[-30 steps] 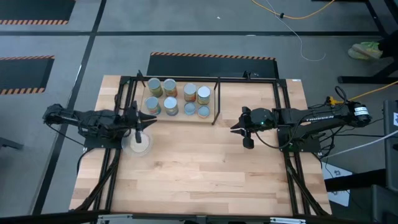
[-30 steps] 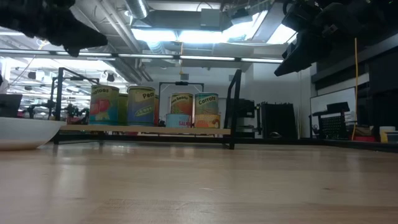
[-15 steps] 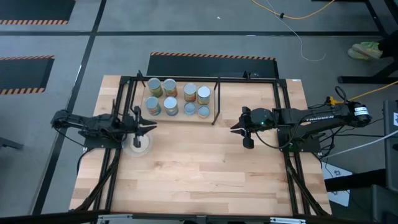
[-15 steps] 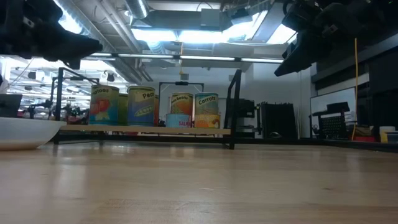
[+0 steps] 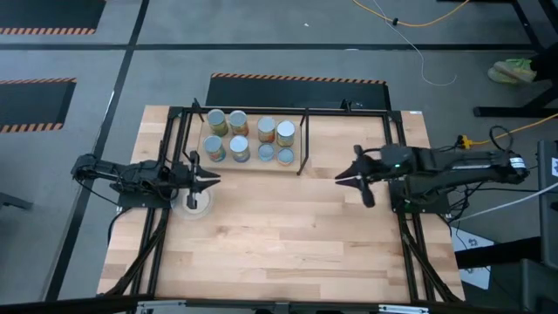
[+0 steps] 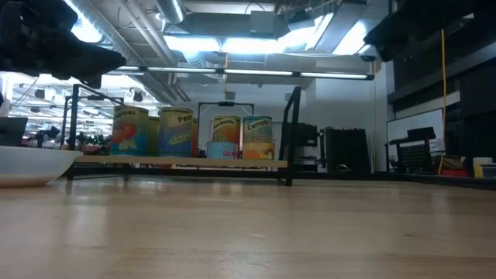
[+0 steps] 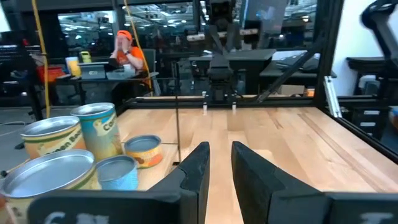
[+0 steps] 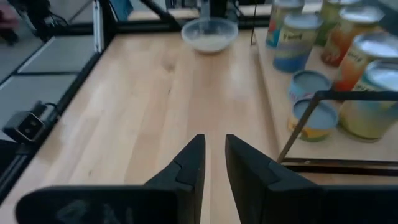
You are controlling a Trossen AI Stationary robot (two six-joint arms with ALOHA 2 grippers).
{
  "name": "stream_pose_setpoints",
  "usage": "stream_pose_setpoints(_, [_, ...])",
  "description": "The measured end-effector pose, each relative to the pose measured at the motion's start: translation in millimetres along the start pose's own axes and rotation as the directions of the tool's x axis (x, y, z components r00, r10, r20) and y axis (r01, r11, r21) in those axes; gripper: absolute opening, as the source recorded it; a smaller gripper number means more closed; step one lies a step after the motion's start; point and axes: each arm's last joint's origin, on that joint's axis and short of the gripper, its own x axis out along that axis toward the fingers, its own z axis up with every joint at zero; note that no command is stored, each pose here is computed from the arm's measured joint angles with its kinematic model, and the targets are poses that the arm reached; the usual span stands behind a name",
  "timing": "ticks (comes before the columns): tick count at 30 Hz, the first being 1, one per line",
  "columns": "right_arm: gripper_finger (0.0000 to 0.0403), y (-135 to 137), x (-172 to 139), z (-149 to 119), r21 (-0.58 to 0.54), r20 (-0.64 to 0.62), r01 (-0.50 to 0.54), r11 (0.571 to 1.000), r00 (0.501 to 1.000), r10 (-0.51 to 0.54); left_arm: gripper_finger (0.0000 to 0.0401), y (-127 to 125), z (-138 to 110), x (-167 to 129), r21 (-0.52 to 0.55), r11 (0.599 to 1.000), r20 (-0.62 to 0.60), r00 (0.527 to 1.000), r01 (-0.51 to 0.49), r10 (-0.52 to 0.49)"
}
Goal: Pick and place cans onto a shelf
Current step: Return to Home Position
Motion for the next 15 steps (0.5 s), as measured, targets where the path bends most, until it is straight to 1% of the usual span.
stream_pose_setpoints(5, [0.0068, 2, -32, -3, -0.005, 0.057, -0.002, 1.0, 0.998, 0.002, 0.0061, 0, 0, 0, 0.0, 1.0, 0.0, 1.0, 0.011, -0.011])
stream_pose_setpoints(7, [0.0068, 3, -38, -9, -0.007, 0.08, 0.002, 1.0, 0.997, -0.001, 0.0061, 0, 0, 0, 0.0, 1.0, -0.002, 1.0, 0.011, -0.011])
stream_pose_setpoints(10, [0.0068, 2, -40, -25, -0.012, 0.126, 0.003, 1.0, 0.992, -0.001, 0.0061, 0, 0, 0, 0.001, 1.0, -0.005, 1.0, 0.011, -0.011])
stream_pose_setpoints(15, [0.0068, -1, -33, -56, -0.017, 0.233, 0.004, 1.0, 0.972, 0.0, 0.0061, 0, -1, 0, 0.001, 1.0, -0.005, 1.0, 0.011, -0.011])
